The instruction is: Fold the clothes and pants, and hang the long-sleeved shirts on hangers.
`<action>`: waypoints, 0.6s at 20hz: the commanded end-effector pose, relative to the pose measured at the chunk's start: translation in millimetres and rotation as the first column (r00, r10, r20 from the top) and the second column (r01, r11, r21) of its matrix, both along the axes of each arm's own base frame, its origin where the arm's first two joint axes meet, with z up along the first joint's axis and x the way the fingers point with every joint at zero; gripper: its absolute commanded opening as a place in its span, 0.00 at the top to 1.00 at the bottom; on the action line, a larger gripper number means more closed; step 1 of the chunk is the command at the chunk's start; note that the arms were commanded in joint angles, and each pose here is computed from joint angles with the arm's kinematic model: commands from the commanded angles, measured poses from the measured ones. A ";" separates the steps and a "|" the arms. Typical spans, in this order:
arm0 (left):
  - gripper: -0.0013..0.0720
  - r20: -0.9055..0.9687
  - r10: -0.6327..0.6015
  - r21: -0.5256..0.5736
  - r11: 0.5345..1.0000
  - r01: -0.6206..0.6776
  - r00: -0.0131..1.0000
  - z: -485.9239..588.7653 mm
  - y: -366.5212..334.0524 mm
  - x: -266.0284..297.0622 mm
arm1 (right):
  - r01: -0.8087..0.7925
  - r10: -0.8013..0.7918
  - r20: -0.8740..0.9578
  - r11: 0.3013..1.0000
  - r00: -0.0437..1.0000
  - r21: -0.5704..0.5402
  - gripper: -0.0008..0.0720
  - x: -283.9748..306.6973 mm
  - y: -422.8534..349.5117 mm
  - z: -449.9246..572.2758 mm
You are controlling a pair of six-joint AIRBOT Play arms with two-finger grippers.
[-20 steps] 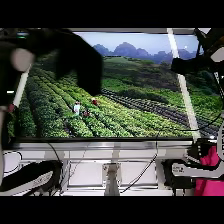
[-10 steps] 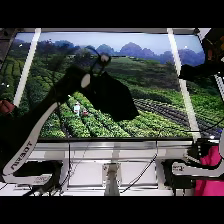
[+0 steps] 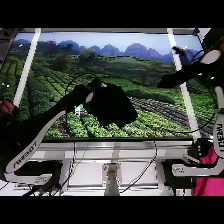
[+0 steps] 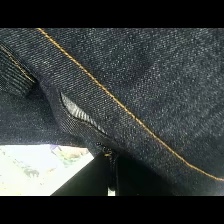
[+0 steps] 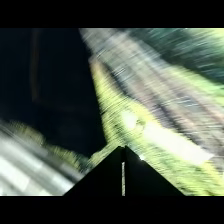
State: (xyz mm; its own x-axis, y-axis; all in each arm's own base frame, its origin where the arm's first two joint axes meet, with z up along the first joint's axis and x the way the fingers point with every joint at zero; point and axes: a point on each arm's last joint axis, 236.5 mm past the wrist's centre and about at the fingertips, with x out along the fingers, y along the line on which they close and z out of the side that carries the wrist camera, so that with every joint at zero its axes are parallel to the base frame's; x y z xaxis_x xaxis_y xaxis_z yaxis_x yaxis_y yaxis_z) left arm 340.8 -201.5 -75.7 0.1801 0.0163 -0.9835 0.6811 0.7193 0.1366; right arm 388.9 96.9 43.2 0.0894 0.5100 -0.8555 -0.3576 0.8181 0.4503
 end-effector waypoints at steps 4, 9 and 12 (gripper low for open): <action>0.97 0.008 -0.001 0.015 1.000 0.001 1.000 -6.6 7.3 3.2 | -0.172 0.170 -0.191 0.985 0.967 0.008 0.52 -68.7 83.0 -47.7; 0.97 0.002 0.009 0.019 1.000 -0.009 1.000 -9.5 11.1 4.7 | 0.043 -0.033 -0.367 0.999 0.929 0.019 0.54 -85.1 93.1 -59.8; 0.97 0.002 0.010 0.019 1.000 -0.010 1.000 -9.5 11.1 4.6 | 0.090 -0.005 -0.475 0.983 0.880 0.157 0.57 -110.5 117.0 -61.0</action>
State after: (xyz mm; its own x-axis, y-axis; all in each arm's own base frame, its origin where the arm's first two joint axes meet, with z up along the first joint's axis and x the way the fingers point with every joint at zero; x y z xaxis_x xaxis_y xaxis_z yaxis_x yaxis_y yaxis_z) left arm 345.2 -191.3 -84.5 0.1824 0.0349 -0.9826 0.6750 0.7222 0.1510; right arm 298.0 193.4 -18.2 -0.2252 0.5660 -0.7931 -0.1509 0.7839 0.6023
